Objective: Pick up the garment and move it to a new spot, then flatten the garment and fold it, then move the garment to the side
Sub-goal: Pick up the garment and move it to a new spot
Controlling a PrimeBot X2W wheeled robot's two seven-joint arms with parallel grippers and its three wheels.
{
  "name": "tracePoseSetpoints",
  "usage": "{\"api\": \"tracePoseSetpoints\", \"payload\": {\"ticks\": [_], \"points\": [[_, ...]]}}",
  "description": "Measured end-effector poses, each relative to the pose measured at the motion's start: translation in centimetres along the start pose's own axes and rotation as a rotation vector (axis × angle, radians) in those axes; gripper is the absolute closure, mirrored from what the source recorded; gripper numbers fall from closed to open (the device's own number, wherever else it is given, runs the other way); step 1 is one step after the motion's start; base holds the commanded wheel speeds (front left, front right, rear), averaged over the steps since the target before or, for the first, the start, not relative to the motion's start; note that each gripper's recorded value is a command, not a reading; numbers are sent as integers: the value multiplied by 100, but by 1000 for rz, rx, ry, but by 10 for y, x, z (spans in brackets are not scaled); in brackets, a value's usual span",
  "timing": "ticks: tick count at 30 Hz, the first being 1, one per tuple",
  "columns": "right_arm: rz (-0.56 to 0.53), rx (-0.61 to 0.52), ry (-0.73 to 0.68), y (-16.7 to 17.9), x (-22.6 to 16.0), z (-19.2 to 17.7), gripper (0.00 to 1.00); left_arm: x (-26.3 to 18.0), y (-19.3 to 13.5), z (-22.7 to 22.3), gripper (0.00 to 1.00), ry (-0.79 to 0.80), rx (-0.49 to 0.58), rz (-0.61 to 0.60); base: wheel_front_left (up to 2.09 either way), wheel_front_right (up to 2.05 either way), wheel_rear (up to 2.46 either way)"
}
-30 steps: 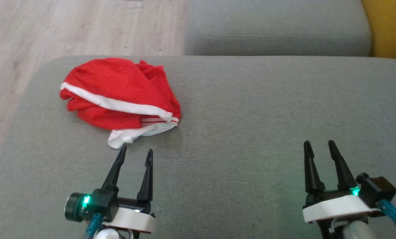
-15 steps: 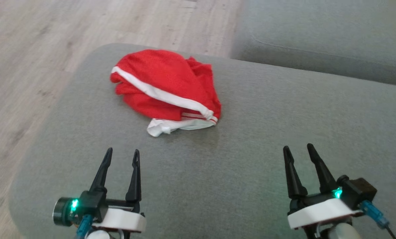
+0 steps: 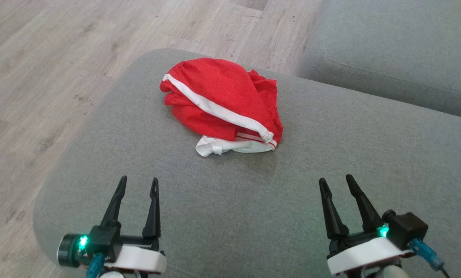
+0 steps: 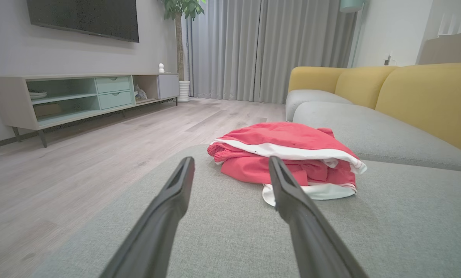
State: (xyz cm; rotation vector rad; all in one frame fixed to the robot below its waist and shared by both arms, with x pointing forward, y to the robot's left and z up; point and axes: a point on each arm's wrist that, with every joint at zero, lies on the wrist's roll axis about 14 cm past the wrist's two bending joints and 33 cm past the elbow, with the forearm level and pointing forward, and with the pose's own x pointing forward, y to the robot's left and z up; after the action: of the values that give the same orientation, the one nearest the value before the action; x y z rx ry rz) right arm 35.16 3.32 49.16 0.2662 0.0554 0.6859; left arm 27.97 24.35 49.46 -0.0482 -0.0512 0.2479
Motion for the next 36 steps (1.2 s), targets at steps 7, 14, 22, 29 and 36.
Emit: {"api": "tracePoseSetpoints", "payload": {"ticks": [7, 14, 22, 29, 36], "points": [[-5, 15, 17, -3, 0, -7, 0, 5, -4, -5, 0, 23, 22, -32, 0, 0, 0], [-40, 25, 27, -20, 7, -13, 0, 54, -35, 11, 0, -1, 119, -210, 0, 0, 0], [-87, 16, 6, -50, 25, -11, 0, 152, -93, 23, 0, 167, 247, -435, 0, 0, 0], [-163, 27, 5, -83, 24, -15, 0, 183, -114, -29, 0, 491, 302, -545, 0, 0, 0], [-223, 37, 3, -105, 18, -17, 0, 196, -108, -78, 0, 707, 359, -553, 0, 0, 0]]}}
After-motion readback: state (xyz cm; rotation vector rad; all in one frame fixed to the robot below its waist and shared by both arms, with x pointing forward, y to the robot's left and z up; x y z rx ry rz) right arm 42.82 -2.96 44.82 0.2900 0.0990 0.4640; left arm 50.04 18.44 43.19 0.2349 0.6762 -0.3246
